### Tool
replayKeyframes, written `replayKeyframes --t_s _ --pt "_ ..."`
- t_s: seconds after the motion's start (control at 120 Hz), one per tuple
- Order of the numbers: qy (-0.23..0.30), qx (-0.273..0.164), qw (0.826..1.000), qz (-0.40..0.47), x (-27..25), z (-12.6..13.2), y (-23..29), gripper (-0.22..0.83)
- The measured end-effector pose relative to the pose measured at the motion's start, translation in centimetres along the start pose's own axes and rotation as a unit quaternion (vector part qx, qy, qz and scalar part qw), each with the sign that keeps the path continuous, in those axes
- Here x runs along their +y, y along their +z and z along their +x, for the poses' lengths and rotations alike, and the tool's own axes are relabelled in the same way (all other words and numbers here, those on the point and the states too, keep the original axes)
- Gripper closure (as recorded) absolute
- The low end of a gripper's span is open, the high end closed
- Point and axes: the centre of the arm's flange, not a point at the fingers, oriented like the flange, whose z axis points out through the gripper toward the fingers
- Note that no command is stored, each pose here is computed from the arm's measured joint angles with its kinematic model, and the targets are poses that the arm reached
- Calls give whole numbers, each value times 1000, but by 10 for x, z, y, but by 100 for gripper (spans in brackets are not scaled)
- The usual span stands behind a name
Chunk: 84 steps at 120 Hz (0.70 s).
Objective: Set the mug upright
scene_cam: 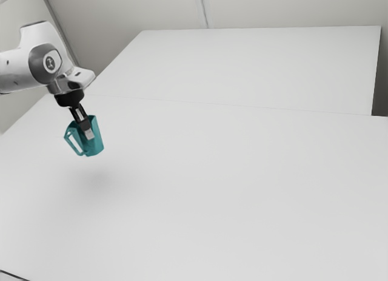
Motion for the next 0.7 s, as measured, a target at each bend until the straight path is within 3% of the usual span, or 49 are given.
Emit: replayKeyframes --t_s 0.225,0.442,0.7 --pt "-13 -16 999 36 48 27 9 79" --pt "-72 -18 996 48 70 6 22 79" --pt "-112 -21 991 67 93 12 46 78"
